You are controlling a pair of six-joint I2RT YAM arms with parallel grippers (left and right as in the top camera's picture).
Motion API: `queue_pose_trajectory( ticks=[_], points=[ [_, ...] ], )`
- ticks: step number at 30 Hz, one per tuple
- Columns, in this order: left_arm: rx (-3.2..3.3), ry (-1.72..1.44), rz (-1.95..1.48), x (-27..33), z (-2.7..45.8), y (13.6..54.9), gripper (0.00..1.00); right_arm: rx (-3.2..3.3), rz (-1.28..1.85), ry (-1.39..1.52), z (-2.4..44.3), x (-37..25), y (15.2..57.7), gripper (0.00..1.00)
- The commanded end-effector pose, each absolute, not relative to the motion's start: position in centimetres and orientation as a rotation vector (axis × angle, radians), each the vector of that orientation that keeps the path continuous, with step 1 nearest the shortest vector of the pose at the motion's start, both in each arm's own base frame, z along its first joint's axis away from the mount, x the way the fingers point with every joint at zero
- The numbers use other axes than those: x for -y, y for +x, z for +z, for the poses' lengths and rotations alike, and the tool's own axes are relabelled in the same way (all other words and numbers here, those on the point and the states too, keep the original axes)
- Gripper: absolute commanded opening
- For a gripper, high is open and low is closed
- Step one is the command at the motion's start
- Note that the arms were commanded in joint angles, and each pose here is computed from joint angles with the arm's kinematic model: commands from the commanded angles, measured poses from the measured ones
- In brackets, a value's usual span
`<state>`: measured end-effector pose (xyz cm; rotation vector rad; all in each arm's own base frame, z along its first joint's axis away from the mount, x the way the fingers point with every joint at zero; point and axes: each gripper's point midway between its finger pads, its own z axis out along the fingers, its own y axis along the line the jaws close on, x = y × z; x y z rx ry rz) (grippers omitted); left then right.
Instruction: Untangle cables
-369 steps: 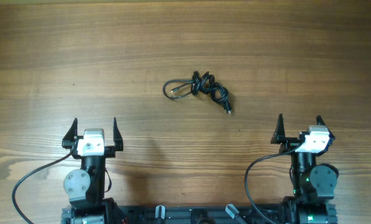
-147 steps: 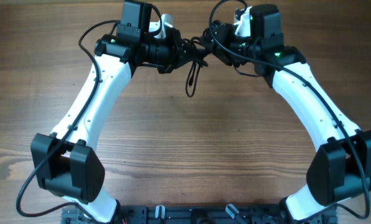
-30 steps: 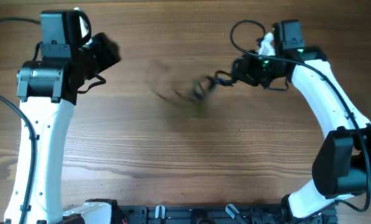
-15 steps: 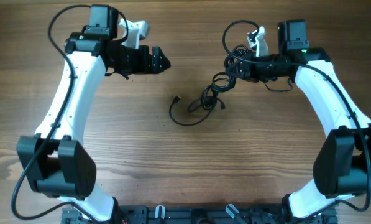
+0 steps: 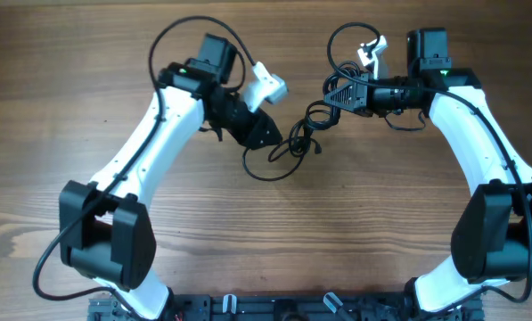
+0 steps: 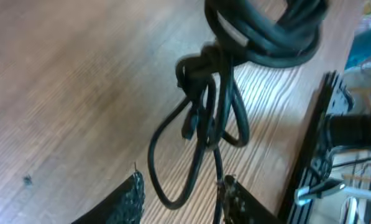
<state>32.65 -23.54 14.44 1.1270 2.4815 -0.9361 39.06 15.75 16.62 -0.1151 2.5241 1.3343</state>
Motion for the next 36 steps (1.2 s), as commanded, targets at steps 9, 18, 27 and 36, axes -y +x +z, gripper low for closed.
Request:
queue_pose_trajectory(
  ticks=[9,18,27,36],
  points=[
    [-2.454,1.173,-0.974,24.4,10.9,31.3,0.39,-2.505,1.403,-0.099,17.5,-16.2,39.2,0.09],
    [-2.411,1.087,-1.061,23.7,14.0,32.1,0.69,-2.507,1.406,-0.089,17.5,-16.2,39.2,0.11],
    [-2.462,1.182,-1.053,25.6,9.8,30.3,0.34,-2.513,1.411,-0.071,17.5,-16.2,39.2,0.11],
    [-2.559,0.043,-0.904,14.5,17.5,42.0,0.04,-2.58,1.342,0.071,16.5,-15.5,39.7,0.05]
  ],
)
